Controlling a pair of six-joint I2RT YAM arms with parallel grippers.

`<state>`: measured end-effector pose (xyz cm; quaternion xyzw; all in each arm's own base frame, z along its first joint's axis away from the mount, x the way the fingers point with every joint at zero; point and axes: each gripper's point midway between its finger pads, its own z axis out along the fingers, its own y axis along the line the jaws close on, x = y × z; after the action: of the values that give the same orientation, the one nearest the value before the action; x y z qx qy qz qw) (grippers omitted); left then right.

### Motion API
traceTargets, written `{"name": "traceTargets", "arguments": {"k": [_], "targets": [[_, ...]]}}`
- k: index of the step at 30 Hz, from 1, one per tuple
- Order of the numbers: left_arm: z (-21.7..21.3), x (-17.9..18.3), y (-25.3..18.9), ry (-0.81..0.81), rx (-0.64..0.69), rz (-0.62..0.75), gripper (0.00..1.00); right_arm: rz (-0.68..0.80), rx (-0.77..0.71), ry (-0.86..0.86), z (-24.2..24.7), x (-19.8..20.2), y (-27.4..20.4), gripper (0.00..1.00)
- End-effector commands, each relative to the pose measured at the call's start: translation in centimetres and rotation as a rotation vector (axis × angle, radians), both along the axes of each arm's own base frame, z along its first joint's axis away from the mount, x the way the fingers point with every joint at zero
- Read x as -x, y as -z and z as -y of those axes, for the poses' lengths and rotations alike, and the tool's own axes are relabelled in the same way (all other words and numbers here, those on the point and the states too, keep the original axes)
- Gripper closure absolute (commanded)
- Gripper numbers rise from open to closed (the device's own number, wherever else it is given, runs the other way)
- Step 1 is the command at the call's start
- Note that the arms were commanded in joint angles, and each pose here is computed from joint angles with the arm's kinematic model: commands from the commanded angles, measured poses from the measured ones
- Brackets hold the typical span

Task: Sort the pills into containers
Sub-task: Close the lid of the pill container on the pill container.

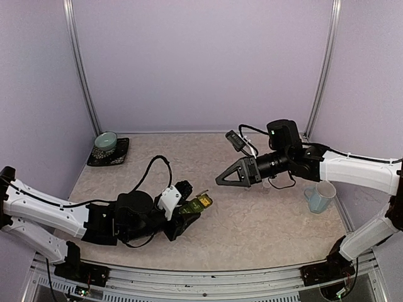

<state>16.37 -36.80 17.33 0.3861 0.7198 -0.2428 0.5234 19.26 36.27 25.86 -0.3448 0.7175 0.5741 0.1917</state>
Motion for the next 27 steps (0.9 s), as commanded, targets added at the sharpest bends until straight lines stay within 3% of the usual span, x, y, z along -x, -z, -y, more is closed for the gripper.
{"name": "traceTargets", "arguments": {"k": [1, 7, 27], "targets": [[0.3, 0.0, -2.7, -0.017, 0.023, 0.077, 0.69, -0.123, 0.016, 0.041, -0.1, -1.2, 0.9, 0.0], [1.2, 0.4, -2.5, -0.013, -0.029, 0.118, 0.69, -0.314, -0.028, -0.018, -0.9, -0.3, 1.6, 0.0], [1.4, 0.5, -2.0, -0.018, -0.047, 0.133, 0.69, -0.428, 0.08, -0.101, -2.2, 2.5, 4.3, 0.0]]}}
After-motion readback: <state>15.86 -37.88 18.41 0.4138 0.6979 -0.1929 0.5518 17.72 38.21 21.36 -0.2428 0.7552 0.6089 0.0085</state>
